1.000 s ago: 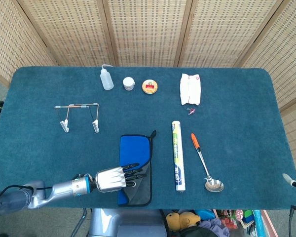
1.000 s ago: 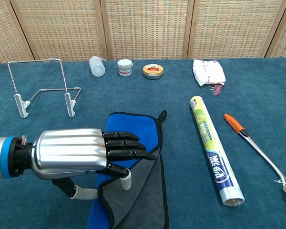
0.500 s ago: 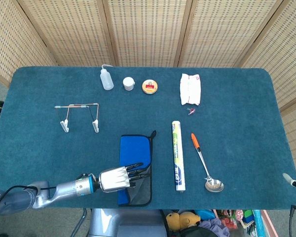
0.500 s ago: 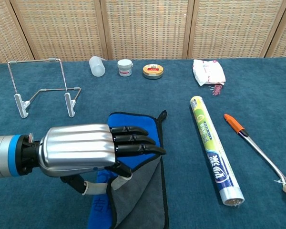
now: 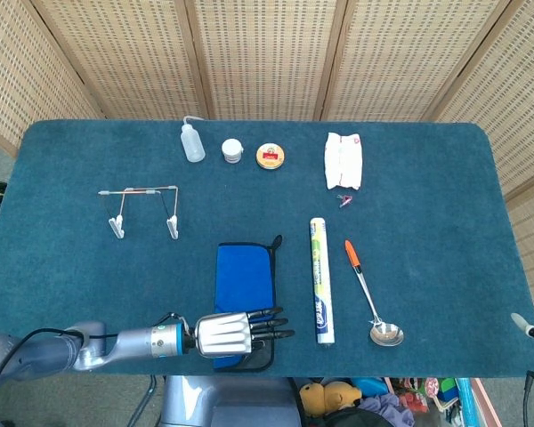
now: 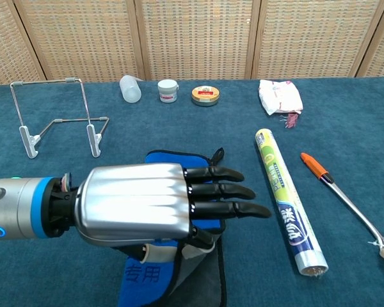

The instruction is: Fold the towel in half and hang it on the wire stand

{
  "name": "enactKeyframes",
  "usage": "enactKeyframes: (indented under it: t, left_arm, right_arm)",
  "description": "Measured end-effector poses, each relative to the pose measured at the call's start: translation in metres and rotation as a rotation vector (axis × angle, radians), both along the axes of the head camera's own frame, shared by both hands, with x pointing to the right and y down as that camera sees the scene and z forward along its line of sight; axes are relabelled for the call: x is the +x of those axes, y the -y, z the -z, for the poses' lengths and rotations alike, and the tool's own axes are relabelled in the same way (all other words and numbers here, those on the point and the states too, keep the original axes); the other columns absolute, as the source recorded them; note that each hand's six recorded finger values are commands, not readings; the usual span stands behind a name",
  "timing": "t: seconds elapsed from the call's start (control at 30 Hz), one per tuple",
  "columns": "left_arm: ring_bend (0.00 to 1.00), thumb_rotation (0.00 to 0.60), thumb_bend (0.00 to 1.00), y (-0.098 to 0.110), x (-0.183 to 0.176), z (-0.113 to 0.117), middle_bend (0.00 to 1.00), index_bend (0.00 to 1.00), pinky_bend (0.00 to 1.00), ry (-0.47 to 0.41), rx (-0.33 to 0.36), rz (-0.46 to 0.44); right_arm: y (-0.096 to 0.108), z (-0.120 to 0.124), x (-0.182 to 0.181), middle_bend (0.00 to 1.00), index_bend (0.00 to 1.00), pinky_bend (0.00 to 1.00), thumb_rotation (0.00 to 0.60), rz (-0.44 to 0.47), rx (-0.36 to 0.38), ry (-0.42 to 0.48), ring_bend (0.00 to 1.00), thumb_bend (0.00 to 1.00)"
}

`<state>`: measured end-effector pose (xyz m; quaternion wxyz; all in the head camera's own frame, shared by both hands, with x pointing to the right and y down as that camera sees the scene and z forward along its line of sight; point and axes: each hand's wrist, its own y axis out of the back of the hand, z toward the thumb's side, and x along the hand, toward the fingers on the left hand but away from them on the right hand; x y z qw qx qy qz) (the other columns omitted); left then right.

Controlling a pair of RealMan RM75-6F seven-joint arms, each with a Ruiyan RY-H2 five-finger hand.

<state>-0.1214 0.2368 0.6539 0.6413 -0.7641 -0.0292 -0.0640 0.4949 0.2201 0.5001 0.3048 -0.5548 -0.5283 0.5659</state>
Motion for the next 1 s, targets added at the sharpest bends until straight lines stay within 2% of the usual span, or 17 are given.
enactKeyframes:
  t: [0.2,0.37,0.4,0.57,0.6,0.83,1.0]
  left_arm:
    - [0.00,0.600,0.41,-0.017,0.024,-0.001,0.00,0.63,0.04,-0.006,0.038,-0.062]
    - [0.00,0.600,0.41,-0.027,0.036,-0.007,0.00,0.58,0.03,0.004,0.067,-0.091]
    - [0.00,0.600,0.41,-0.028,0.038,-0.008,0.00,0.55,0.04,0.005,0.069,-0.092]
    - [0.00,0.600,0.38,-0.031,0.042,-0.012,0.00,0.07,0.03,0.011,0.063,-0.084]
    - [0.00,0.600,0.38,-0.031,0.043,-0.012,0.00,0.03,0.03,0.009,0.059,-0.079]
    - [0.00,0.600,0.34,-0.028,0.048,-0.010,0.00,0.00,0.02,-0.006,0.013,-0.017]
    - [0.00,0.600,0.29,-0.010,0.052,-0.003,0.00,0.00,0.00,-0.026,-0.008,0.069]
  right_arm:
    - [0.000,0.000,0.000,0.00,0.00,0.00,0.600,0.000,-0.003,0.004,0.00,0.00]
    - [0.000,0.000,0.001,0.00,0.00,0.00,0.600,-0.001,-0.004,0.007,0.00,0.00]
    - [0.000,0.000,0.001,0.00,0.00,0.00,0.600,-0.001,-0.005,0.007,0.00,0.00]
    - [-0.001,0.000,0.002,0.00,0.00,0.00,0.600,-0.001,-0.006,0.007,0.00,0.00]
    - [-0.001,0.000,0.002,0.00,0.00,0.00,0.600,-0.001,-0.006,0.007,0.00,0.00]
    - [-0.001,0.000,0.001,0.00,0.00,0.00,0.600,0.001,-0.007,0.006,0.00,0.00]
    - [-0.001,-0.001,0.001,0.00,0.00,0.00,0.600,0.003,-0.010,0.004,0.00,0.00]
